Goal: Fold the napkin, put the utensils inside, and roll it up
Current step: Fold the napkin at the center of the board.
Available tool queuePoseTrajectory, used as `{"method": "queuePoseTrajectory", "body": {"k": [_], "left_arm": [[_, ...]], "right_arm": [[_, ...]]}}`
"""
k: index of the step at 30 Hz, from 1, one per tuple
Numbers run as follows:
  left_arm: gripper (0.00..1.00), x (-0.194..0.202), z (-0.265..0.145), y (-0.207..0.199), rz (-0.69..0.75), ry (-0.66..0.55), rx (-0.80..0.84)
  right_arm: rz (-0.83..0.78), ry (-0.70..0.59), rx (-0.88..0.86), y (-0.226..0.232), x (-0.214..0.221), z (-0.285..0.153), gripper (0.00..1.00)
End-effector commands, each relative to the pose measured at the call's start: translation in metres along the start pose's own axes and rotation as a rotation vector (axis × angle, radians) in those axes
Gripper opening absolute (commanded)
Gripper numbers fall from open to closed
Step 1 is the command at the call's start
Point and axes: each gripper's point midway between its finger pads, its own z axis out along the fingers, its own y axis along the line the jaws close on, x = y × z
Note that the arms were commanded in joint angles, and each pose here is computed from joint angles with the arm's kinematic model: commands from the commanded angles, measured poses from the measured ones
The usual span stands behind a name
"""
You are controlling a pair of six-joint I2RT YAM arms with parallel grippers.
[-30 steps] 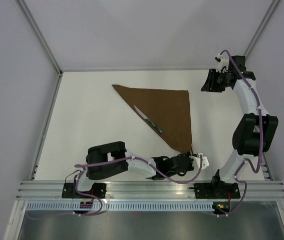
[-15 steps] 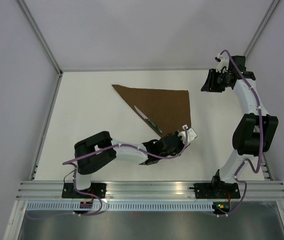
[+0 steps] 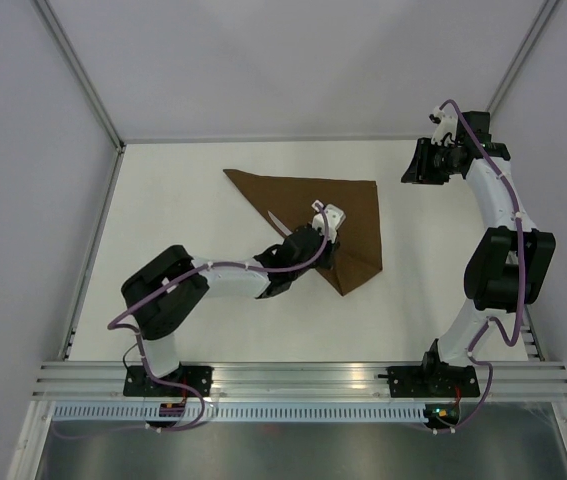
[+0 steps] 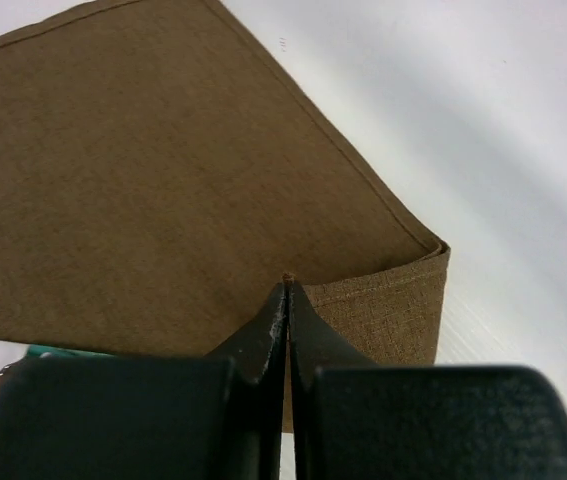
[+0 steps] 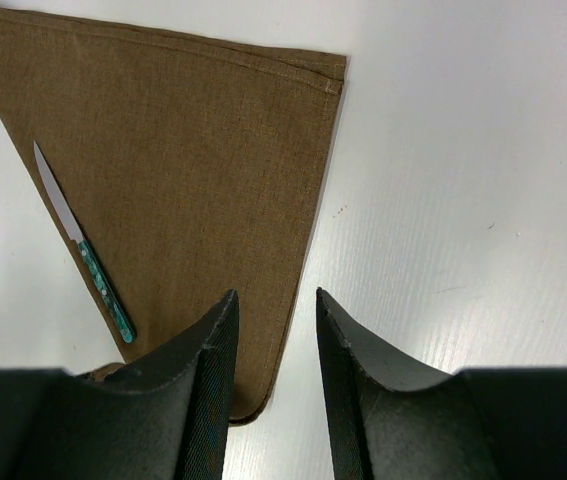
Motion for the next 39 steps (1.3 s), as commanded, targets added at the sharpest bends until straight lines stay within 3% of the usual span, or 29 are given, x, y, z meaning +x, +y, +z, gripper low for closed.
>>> {"method": "queuePoseTrajectory", "body": {"k": [1,26,39], "left_arm": [[0.02,-0.024,-0.002,0.008,-0.101,-0.042,0.006],[0.02,-0.031,0.016,0.122,-0.272,-0.023,-0.145],[0.02,-0.024,0.017,0.142,-0.321,-0.017,-0.149]], "right_arm": [[0.002,-0.018,0.008,-0.002,-0.006,-0.003,0.43],[0.003,-0.005,0.005,-0.002,-0.002,0.002,0.43],[0.002,0.015,0.007,-0.004,0.0,0.005,0.43]]}}
